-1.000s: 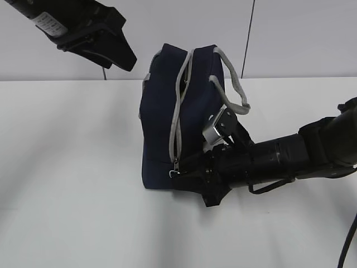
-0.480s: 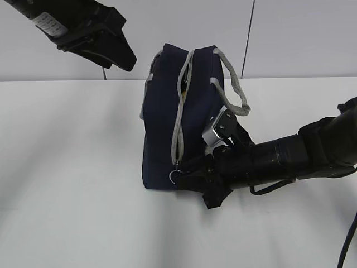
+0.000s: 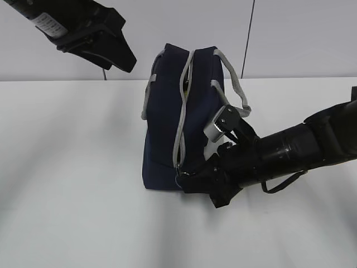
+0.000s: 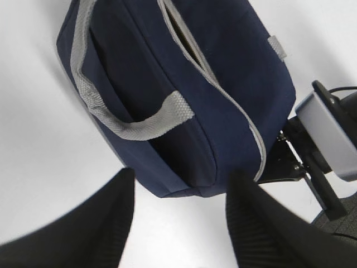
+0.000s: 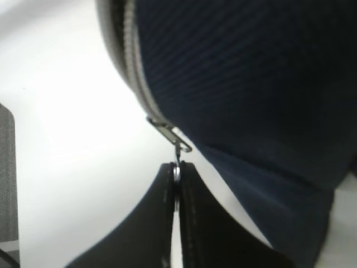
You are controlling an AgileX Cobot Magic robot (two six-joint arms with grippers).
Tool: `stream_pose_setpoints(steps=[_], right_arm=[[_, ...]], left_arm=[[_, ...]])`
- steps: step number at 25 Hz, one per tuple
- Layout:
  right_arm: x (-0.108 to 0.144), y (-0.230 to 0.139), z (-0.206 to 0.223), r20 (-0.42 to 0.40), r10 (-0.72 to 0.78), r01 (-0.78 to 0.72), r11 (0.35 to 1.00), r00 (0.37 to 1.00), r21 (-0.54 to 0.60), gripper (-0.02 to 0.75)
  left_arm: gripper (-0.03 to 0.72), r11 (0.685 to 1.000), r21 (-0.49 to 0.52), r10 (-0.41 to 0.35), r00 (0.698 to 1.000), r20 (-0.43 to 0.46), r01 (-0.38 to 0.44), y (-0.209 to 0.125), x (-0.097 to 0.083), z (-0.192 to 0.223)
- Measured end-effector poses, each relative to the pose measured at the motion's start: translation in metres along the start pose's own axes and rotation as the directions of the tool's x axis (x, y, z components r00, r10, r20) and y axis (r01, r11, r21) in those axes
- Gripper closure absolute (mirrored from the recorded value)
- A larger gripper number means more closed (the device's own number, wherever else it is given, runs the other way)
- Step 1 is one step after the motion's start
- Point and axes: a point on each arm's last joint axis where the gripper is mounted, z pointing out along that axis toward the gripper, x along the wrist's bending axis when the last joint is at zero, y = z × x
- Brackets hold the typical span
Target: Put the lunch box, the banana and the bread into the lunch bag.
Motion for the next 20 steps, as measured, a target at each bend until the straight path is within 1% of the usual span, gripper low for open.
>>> stream_pose_setpoints(steps=[8,14,20], right_arm=[[0.011,0.010,-0.015,-0.008,0.035,-0.034,0.997,0.999,0.074,0.754],[0.021,0.031,-0.034,0.019,0.000,-0.001,0.999,1.000,0.037,0.754],[0.028,0.044,-0.045,0.037,-0.022,0.022,1.000,0.999,0.006,0.754]], left_arm=[[0.309,1.000,0.009,0.000,1.000,0.003,0.000,-0.001,0.000,0.000],[0.309,1.000,0.009,0.000,1.000,0.003,0.000,-0.001,0.000,0.000],[0.309,1.000,0.009,0.000,1.000,0.003,0.000,-0.001,0.000,0.000]])
